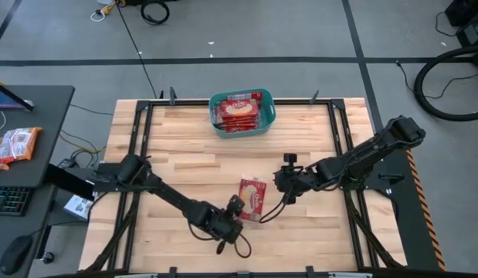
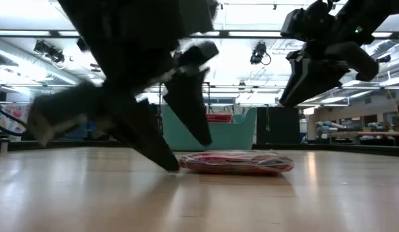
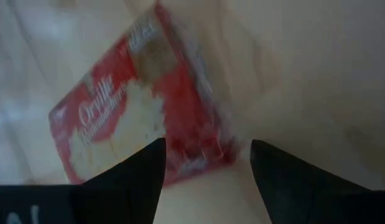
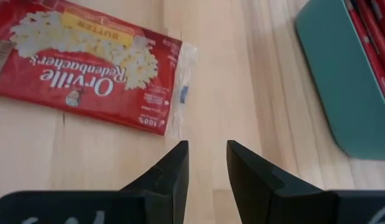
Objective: Sort popcorn bags into baskets
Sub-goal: Put the red popcorn bag into the bin
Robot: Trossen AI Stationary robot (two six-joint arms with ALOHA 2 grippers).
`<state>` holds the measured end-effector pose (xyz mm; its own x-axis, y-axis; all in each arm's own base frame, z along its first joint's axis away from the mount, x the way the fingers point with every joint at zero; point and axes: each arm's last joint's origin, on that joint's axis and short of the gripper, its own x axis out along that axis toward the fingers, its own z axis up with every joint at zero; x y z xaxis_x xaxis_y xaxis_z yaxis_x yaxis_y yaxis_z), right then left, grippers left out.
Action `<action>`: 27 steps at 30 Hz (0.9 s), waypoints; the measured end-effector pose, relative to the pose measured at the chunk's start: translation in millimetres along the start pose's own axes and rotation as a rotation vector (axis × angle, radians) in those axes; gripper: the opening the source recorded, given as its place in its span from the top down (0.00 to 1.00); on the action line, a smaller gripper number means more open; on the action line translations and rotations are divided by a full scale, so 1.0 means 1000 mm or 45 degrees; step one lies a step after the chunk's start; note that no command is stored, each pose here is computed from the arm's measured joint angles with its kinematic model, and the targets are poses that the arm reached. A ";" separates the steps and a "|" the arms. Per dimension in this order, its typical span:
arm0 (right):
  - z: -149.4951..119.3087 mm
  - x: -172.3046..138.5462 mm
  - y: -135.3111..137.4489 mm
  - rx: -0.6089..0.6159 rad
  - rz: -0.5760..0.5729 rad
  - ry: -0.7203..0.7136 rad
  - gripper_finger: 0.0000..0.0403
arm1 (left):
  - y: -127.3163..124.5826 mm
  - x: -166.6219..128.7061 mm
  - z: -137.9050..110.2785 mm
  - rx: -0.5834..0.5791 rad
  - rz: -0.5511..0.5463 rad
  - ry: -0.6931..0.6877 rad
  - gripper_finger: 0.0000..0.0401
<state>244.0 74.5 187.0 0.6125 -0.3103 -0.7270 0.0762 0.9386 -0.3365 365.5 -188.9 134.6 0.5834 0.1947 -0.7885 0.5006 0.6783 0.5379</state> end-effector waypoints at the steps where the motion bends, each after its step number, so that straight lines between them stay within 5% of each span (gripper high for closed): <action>1: 0.001 0.001 0.000 0.004 0.004 -0.020 0.72 | 0.000 0.001 -0.002 0.004 0.006 0.018 0.41; 11: 0.001 0.002 0.000 0.003 0.028 -0.038 0.72 | 0.010 0.014 -0.006 -0.097 -0.071 0.010 0.45; 24: 0.006 0.002 0.000 -0.022 0.034 -0.094 0.72 | 0.010 0.017 -0.010 -0.175 -0.130 0.030 0.93; 27: 0.009 0.002 -0.001 -0.062 -0.015 -0.127 0.72 | 0.011 0.016 -0.011 -0.175 -0.128 0.031 0.98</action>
<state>252.1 73.9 191.2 0.6875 -0.3021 -0.6603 0.0471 0.9260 -0.3747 373.6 -170.7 125.3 0.5183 0.1371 -0.8441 0.4622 0.7856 0.4114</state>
